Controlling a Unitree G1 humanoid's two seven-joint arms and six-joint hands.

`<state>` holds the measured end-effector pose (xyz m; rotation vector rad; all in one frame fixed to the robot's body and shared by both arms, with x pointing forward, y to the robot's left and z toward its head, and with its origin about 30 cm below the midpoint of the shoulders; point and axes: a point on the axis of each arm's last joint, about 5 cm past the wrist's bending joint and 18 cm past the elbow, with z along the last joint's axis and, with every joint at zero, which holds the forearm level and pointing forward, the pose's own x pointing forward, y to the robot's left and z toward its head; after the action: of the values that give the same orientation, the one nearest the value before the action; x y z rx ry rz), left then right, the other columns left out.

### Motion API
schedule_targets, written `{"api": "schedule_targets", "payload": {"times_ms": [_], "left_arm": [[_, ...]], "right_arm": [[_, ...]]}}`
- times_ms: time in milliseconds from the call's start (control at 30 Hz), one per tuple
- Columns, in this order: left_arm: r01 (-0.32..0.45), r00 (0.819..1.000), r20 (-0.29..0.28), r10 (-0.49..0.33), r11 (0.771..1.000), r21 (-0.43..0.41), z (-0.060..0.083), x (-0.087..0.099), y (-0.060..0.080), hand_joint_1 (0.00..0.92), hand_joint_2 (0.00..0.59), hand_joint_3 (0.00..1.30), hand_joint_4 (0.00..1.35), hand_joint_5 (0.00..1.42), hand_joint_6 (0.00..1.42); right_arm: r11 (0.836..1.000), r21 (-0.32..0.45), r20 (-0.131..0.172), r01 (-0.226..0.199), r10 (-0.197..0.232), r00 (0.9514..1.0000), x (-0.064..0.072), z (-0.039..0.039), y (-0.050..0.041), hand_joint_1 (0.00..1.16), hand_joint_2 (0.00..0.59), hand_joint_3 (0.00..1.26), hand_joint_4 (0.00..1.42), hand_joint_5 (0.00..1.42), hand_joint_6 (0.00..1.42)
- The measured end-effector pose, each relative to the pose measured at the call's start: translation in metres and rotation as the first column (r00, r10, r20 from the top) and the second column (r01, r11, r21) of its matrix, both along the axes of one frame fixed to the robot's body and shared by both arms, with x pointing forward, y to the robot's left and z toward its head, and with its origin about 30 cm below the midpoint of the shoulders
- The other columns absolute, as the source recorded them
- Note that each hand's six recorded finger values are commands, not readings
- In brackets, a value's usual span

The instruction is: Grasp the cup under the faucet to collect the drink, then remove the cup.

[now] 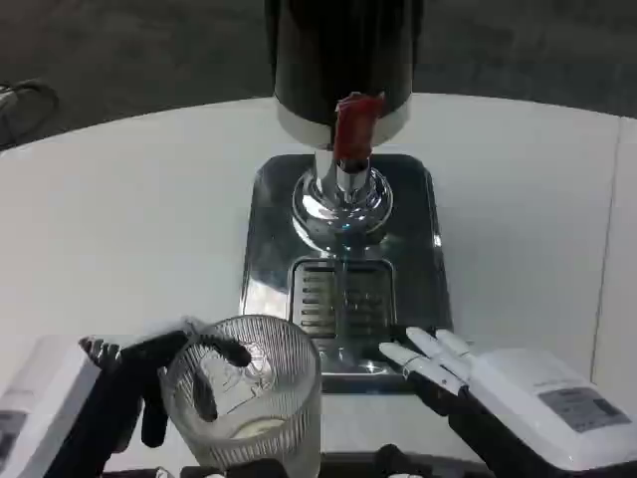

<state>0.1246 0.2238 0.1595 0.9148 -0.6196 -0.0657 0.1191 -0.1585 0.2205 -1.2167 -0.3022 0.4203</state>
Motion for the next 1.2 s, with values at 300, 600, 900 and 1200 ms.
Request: {"api": "schedule_targets", "payload": {"times_ms": [300, 600, 900, 1200], "left_arm": [[-0.001, 1.0, 0.003, 0.001, 1.0, 0.001, 0.0, 0.0, 0.0, 0.287, 0.324, 0.89, 0.87, 1.15, 1.31], [0.006, 1.0, 0.027, -0.006, 1.0, 0.002, 0.003, 0.004, 0.0, 0.287, 0.324, 0.89, 0.87, 1.15, 1.31], [0.013, 0.998, 0.059, -0.013, 1.0, 0.008, 0.007, 0.013, -0.005, 0.287, 0.324, 0.89, 0.87, 1.15, 1.31], [0.006, 0.999, 0.047, -0.006, 1.0, -0.004, 0.003, 0.028, -0.007, 0.287, 0.324, 0.89, 0.87, 1.15, 1.31]], "right_arm": [[1.0, 0.002, 0.005, -0.001, 0.001, 1.0, 0.001, 0.0009, 0.0002, 0.29, 0.493, 0.11, 0.0, 0.0, 0.06], [1.0, 0.004, 0.006, 0.003, -0.004, 1.0, 0.0, 0.0009, -0.0006, 0.28, 0.494, 0.11, 0.0, 0.0, 0.07], [1.0, -0.005, -0.01, 0.022, -0.022, 0.9997, -0.006, -0.0011, -0.0045, 0.29, 0.487, 0.11, 0.0, 0.0, 0.11], [0.998, -0.005, 0.015, 0.066, -0.066, 0.9977, -0.014, 0.0036, -0.0118, 0.29, 0.487, 0.12, 0.0, 0.0, 0.11]]}}
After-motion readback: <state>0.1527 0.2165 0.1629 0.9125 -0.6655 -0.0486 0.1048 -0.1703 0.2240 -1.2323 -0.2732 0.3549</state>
